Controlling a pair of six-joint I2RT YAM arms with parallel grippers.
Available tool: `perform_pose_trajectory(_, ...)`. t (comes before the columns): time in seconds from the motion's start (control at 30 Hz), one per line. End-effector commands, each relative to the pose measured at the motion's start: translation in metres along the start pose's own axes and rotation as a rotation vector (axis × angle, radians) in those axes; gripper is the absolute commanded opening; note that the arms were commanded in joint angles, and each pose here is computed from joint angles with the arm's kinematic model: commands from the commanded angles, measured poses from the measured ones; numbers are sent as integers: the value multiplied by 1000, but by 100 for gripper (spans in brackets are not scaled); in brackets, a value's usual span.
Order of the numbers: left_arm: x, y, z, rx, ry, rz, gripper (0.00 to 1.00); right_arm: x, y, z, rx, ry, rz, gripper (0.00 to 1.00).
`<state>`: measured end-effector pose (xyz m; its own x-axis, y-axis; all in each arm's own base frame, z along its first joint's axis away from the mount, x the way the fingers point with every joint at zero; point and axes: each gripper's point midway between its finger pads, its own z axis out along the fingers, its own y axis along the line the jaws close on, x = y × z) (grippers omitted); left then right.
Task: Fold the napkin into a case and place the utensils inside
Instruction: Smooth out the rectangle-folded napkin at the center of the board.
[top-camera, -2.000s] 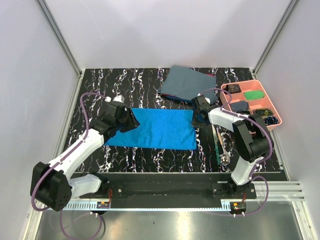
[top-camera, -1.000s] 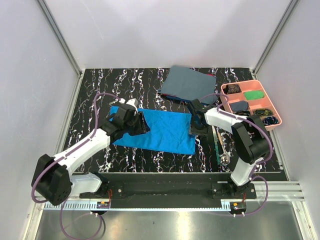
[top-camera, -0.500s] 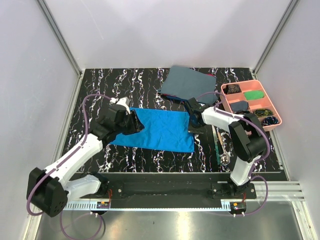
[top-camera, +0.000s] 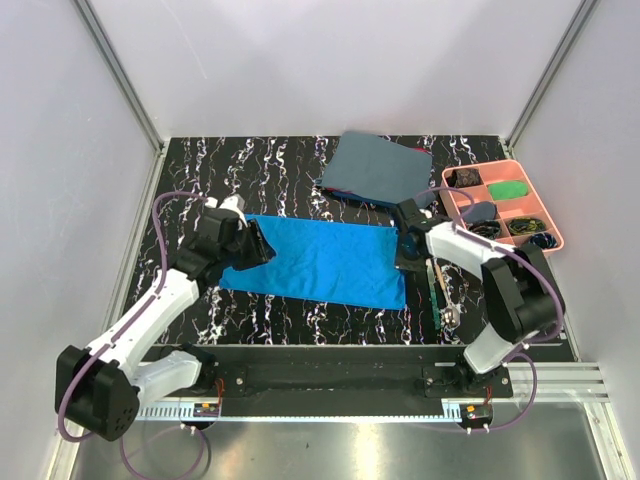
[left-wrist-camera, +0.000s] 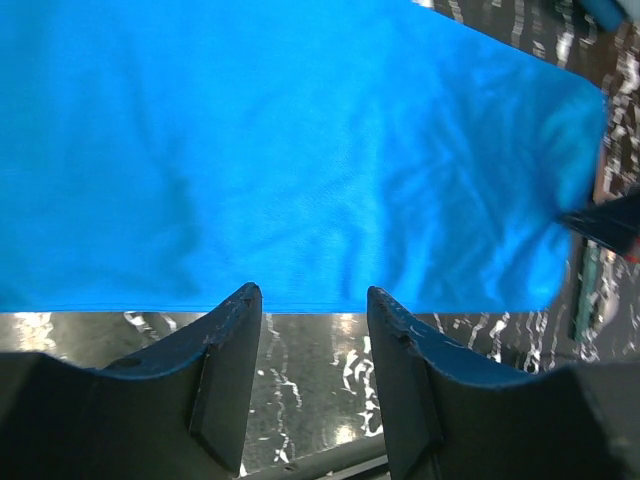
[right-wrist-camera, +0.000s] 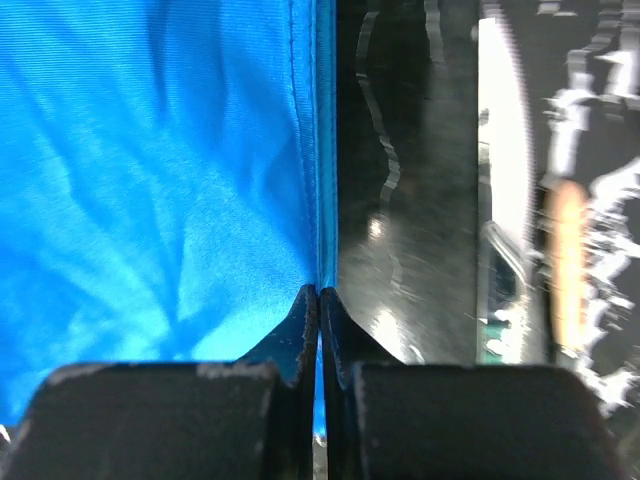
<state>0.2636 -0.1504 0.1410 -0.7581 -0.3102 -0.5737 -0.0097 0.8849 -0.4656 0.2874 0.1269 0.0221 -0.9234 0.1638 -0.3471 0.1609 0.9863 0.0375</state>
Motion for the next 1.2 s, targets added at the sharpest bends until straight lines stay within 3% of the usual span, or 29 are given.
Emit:
perform_pose_trajectory(0.0,-9,9,6,-37,3,5,50,-15,-11,-25,-17,-71,-50,0)
perform_pose_trajectory(0.23,1,32,35,-131,31,-26,48,-30,-15,-50,-21,-139,-82,0)
perform_pose_trajectory(0.43,7,29,53,-100,42,-50,47,-37,-22,-59,-11,-158,-73,0)
perform_pose_trajectory(0.73,-3,27,54,-120,43,-7,47,-14,0,-32,-111,-35,-16,1)
perform_pose_trajectory(0.83,-6,36,47,-179,44,19,50,-2,-8,-21,-57,18,11,11)
perform_pose_trajectory(0.87,-7,39,44,-200,43,23,54,-1,-15,-20,-19,20,33,30)
perform_pose_trajectory(0.93,-5,52,35,-275,57,31,58,0,-20,-21,3,14,46,43)
perform_pose_trajectory(0.97,-7,61,31,-314,50,29,59,0,-26,-22,30,8,56,54)
perform_pose_trajectory(1.1,7,90,26,-394,96,17,63,-2,-34,-32,57,-5,65,67)
perform_pose_trajectory(1.17,12,101,29,-429,126,5,62,0,-34,-35,47,10,67,69)
